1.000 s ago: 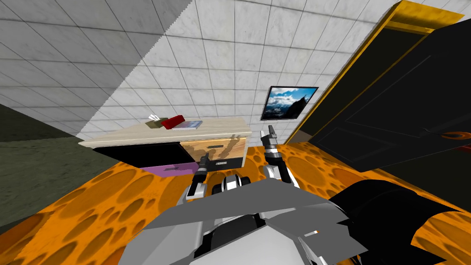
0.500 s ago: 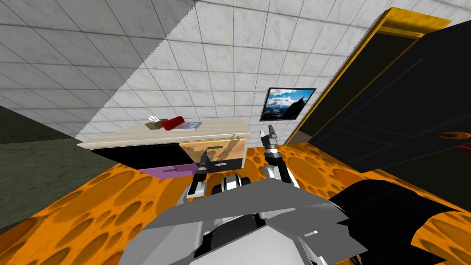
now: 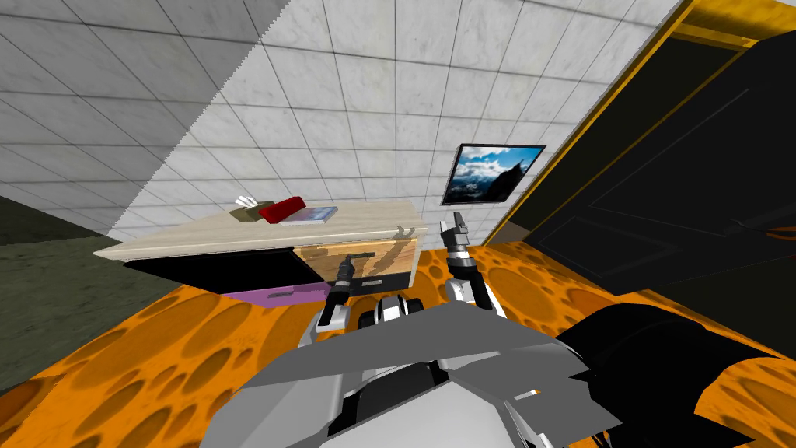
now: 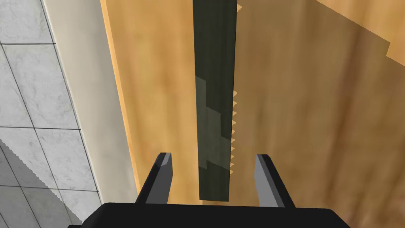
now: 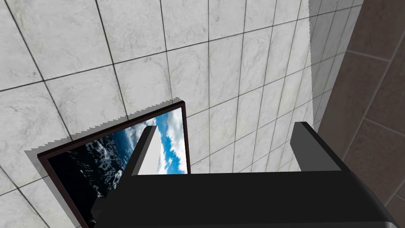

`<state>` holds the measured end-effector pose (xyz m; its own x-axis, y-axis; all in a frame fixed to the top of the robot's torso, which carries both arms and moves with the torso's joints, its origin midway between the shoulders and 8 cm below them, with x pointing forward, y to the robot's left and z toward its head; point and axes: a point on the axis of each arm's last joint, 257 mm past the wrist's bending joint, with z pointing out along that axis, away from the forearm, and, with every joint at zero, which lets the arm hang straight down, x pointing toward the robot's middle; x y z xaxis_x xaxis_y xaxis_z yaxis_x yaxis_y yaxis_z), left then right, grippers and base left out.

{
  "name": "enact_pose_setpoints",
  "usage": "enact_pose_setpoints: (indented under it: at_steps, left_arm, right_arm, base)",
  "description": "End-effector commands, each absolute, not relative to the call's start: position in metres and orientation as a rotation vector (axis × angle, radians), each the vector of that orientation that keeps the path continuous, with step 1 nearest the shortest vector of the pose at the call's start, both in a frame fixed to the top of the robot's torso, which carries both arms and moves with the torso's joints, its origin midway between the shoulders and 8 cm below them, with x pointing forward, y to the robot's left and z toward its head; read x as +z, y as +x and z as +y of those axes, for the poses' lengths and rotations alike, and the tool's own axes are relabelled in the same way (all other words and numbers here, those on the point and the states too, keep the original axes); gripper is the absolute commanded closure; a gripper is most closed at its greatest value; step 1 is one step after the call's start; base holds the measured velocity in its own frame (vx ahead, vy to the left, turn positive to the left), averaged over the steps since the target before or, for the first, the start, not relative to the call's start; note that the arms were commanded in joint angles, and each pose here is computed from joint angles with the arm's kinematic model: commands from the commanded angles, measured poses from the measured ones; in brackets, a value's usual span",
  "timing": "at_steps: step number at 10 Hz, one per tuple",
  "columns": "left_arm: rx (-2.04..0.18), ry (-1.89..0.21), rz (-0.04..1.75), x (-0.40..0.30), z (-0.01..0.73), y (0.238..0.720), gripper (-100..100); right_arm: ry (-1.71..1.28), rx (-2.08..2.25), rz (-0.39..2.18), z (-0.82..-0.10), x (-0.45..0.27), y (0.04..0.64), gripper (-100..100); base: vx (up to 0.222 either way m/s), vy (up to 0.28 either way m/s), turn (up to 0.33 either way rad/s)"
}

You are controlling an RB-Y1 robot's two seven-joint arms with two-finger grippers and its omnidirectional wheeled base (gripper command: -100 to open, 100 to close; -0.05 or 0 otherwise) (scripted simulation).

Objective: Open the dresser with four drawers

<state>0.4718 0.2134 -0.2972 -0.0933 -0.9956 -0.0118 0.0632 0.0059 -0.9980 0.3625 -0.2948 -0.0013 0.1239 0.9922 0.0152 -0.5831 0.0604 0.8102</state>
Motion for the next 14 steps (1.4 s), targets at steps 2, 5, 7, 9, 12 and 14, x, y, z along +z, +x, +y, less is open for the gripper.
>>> enact_pose_setpoints:
  at_steps: [2, 5, 7, 9, 12, 14]
  left_arm:
    - [-1.305, -1.106, 1.241, -0.294, 0.212, 0.468, 100]
    - [-1.303, -1.117, 1.241, -0.297, 0.212, 0.469, -100]
    - [-1.302, -1.125, 1.24, -0.3, 0.213, 0.47, -100]
    - [-1.301, -1.127, 1.24, -0.301, 0.213, 0.471, -100]
    - [-1.301, -1.127, 1.238, -0.296, 0.215, 0.476, 100]
    - [-1.304, -1.124, 1.241, -0.294, 0.214, 0.473, 100]
  right_arm:
    - [0.78, 1.337, 0.668, -0.295, -0.001, 0.363, 0]
    - [0.78, 1.337, 0.668, -0.295, -0.001, 0.363, 0]
    - [0.78, 1.336, 0.669, -0.295, -0.001, 0.362, 0]
    - [0.78, 1.336, 0.669, -0.295, -0.001, 0.362, 0]
    - [0.78, 1.337, 0.668, -0.295, -0.001, 0.362, 0]
    - [0.78, 1.337, 0.668, -0.295, -0.001, 0.362, 0]
  base:
    - [-0.195, 0.027, 0.022]
    - [-0.083, 0.003, -0.002]
    - [0.17, -0.008, -0.022]
    - [0.14, 0.012, -0.012]
    - [0.068, -0.001, -0.004]
    - [-0.115, 0.001, 0.025]
